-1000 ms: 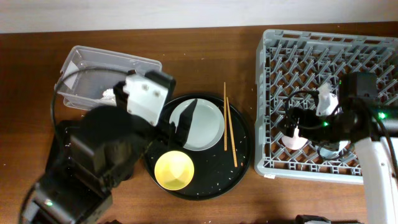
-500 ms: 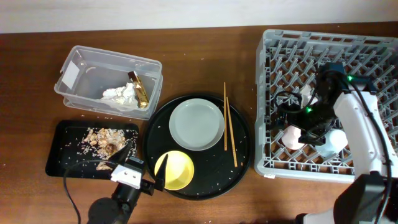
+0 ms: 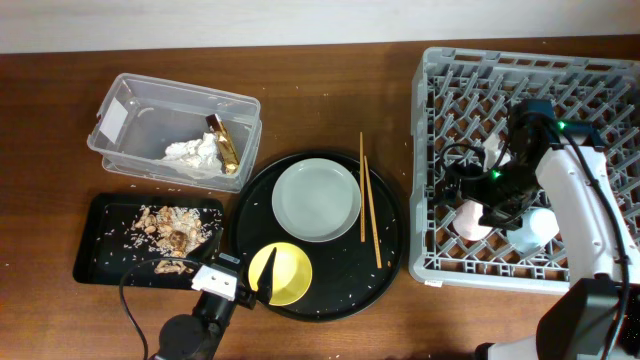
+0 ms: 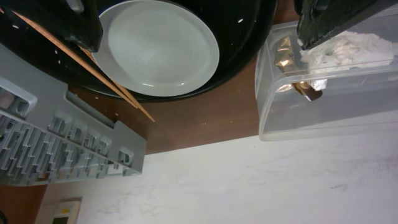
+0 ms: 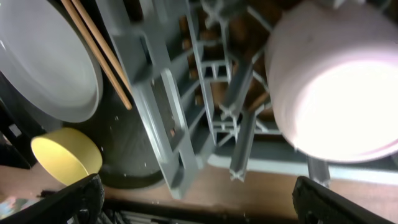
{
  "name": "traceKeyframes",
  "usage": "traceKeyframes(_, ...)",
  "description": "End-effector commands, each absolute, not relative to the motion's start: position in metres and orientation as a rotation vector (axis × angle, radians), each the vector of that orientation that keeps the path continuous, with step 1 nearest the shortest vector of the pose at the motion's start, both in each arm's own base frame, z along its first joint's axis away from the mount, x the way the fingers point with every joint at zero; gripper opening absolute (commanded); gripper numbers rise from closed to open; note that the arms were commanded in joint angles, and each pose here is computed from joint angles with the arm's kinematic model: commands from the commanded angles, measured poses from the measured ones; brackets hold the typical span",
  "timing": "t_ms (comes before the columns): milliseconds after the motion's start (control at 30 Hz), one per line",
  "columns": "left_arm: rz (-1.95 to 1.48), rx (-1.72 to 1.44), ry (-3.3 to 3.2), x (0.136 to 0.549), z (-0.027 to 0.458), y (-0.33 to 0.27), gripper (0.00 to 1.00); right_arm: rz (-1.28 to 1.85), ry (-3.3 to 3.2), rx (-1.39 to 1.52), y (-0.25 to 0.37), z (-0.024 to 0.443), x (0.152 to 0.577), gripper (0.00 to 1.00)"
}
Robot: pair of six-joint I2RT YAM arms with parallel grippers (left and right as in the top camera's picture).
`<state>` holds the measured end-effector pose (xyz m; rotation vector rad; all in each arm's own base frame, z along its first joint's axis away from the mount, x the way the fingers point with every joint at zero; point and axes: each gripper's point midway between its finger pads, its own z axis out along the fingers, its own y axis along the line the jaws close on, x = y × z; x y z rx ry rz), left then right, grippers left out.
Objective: Sort waste into correct bins and load items into the dishwasher rack
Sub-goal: 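Grasp the yellow bowl with the right gripper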
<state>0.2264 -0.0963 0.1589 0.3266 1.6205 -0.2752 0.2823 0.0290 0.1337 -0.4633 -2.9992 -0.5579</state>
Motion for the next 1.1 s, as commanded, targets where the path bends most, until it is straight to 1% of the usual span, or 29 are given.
traceKeyframes(0, -0.264, 0.342, 1.614, 0.226, 0.158, -0.096, 0.99, -0.634, -2.981, -0.600, 0.036, 0.137, 0.294, 0.98)
traceKeyframes(67, -0.264, 0.342, 1.614, 0.226, 0.158, -0.096, 0.99, -0.636, -2.987, -0.616, 0.036, 0.137, 0.297, 0.98)
traceKeyframes(100, -0.264, 0.342, 1.614, 0.226, 0.158, -0.096, 0.99, -0.649, -3.021, -0.611, 0.035, 0.137, 0.305, 0.98)
traceKeyframes(167, -0.264, 0.342, 1.614, 0.226, 0.158, -0.096, 0.99, -0.719, -2.979, -0.571, 0.047, 0.142, 0.298, 0.98)
traceKeyframes(233, -0.264, 0.342, 1.614, 0.226, 0.158, -0.096, 0.99, -0.688, -3.044, -0.393, 0.065, 0.149, 0.293, 0.98)
traceKeyframes(267, -0.264, 0.342, 1.614, 0.226, 0.158, -0.096, 0.99, -0.623, -3.107, -0.272, 0.078, 0.154, 0.290, 0.98)
traceKeyframes(300, -0.264, 0.342, 1.614, 0.226, 0.158, -0.096, 0.99, -0.510, -3.201, -0.093, 0.099, 0.163, 0.284, 0.98)
traceKeyframes(333, -0.264, 0.342, 1.614, 0.226, 0.158, -0.096, 0.99, -0.372, -3.287, 0.025, 0.117, 0.171, 0.277, 0.98)
traceKeyframes(367, -0.264, 0.342, 1.614, 0.226, 0.158, -0.096, 0.99, -0.238, -3.370, 0.079, 0.130, 0.178, 0.274, 0.98)
traceKeyframes(400, -0.264, 0.342, 1.614, 0.226, 0.158, -0.096, 0.99, -0.190, -3.406, 0.126, 0.140, 0.181, 0.270, 0.98)
traceKeyframes(433, -0.264, 0.342, 1.614, 0.226, 0.158, -0.096, 0.99, -0.195, -3.458, 0.288, 0.169, 0.187, 0.265, 0.98)
traceKeyframes(467, -0.264, 0.342, 1.614, 0.226, 0.158, -0.096, 0.99, -0.273, -3.475, 0.450, 0.201, 0.192, 0.257, 0.98)
traceKeyframes(500, -0.264, 0.342, 1.614, 0.226, 0.158, -0.096, 0.99, -0.345, -3.470, 0.507, 0.218, 0.194, 0.251, 0.98)
traceKeyframes(567, -0.264, 0.342, 1.614, 0.226, 0.158, -0.096, 0.99, -0.421, -3.457, 0.276, 0.233, 0.189, 0.246, 0.98)
traceKeyframes(600, -0.264, 0.342, 1.614, 0.226, 0.158, -0.096, 0.99, -0.457, -3.403, 0.244, 0.241, 0.179, 0.243, 0.98)
traceKeyframes(667, -0.264, 0.342, 1.614, 0.226, 0.158, -0.096, 0.99, -0.558, -3.243, 0.279, 0.263, 0.151, 0.227, 0.97)
traceKeyframes(700, -0.264, 0.342, 1.614, 0.226, 0.158, -0.096, 0.99, -0.537, -3.161, 0.230, 0.271, 0.126, 0.218, 0.86)
traceKeyframes(767, -0.264, 0.342, 1.614, 0.226, 0.158, -0.096, 0.99, -0.466, -3.076, 0.164, 0.281, 0.088, 0.205, 0.84)
traceKeyframes(833, -0.264, 0.342, 1.614, 0.226, 0.158, -0.096, 0.99, -0.367, -3.033, 0.096, 0.288, 0.058, 0.197, 0.79)
traceKeyframes(867, -0.264, 0.342, 1.614, 0.226, 0.158, -0.096, 0.99, -0.341, -3.019, 0.067, 0.288, 0.049, 0.196, 0.74)
traceKeyframes(933, -0.264, 0.342, 1.614, 0.226, 0.158, -0.096, 0.99, -0.292, -2.982, 0.030, 0.289, 0.028, 0.193, 0.59)
traceKeyframes(1000, -0.264, 0.342, 1.614, 0.226, 0.158, -0.096, 0.99, -0.238, -2.953, 0.022, 0.287, 0.011, 0.191, 0.27)
traceKeyframes(1033, -0.264, 0.342, 1.614, 0.226, 0.158, -0.096, 0.99, -0.231, -2.950, 0.019, 0.286, 0.009, 0.191, 0.06)
traceKeyframes(1067, -0.264, 0.342, 1.614, 0.226, 0.158, -0.096, 0.99, -0.239, -2.959, 0.032, 0.286, 0.012, 0.192, 0.04)
